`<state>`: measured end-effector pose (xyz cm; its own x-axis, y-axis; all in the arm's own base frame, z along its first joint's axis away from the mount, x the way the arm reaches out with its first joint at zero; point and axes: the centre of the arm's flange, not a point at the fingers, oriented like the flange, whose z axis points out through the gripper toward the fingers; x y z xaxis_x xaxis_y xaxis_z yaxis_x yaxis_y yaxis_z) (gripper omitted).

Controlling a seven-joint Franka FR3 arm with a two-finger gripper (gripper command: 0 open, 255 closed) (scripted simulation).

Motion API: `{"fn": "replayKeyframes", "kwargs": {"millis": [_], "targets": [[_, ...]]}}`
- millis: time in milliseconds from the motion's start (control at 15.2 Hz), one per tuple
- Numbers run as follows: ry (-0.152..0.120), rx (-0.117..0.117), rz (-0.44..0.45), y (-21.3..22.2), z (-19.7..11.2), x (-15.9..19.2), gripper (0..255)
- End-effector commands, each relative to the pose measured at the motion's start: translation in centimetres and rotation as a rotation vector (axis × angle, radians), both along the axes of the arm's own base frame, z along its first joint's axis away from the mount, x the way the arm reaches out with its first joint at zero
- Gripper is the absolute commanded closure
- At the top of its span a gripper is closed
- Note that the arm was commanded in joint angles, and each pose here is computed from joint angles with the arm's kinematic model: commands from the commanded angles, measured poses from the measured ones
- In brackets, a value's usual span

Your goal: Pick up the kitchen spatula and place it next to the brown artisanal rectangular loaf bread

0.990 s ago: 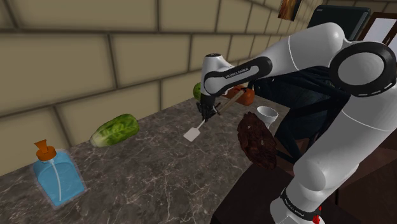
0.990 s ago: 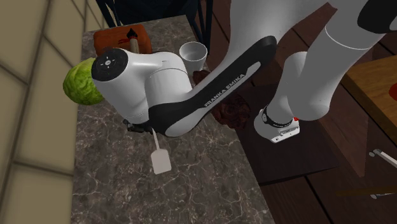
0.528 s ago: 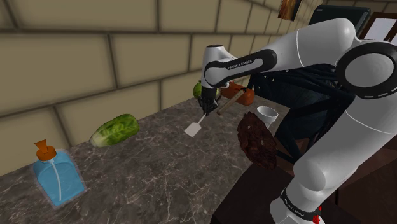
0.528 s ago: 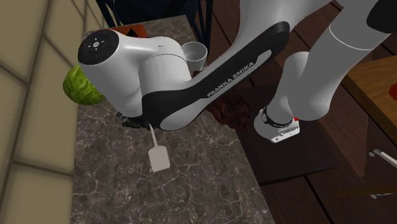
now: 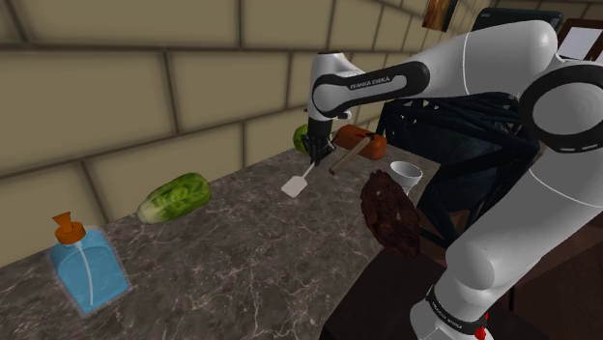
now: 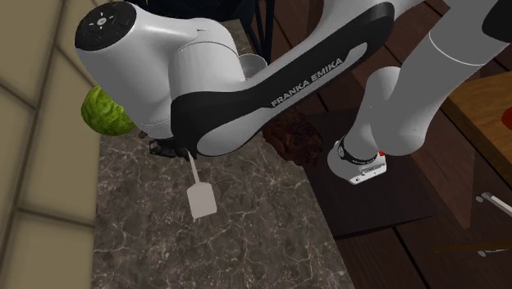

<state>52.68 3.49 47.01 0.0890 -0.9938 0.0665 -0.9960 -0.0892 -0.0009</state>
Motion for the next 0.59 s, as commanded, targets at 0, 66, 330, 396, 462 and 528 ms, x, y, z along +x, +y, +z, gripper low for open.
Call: {"fn": "replayKeyframes", "kwargs": {"millis": [0, 66, 330, 396, 462, 528], "targets": [[0.000, 0.000, 0.000, 0.0, 1.1, 0.0, 255], [0.000, 0.000, 0.000, 0.0, 1.6, 0.0, 255], [0.000, 0.000, 0.000, 0.0, 3.7, 0.0, 255], [0.000, 0.000, 0.000, 0.0, 4.3, 0.0, 255], [0.000, 0.000, 0.000, 0.0, 4.4, 0.0, 255], [0.000, 0.000, 0.000, -1.3, 4.4, -0.3, 255]]}}
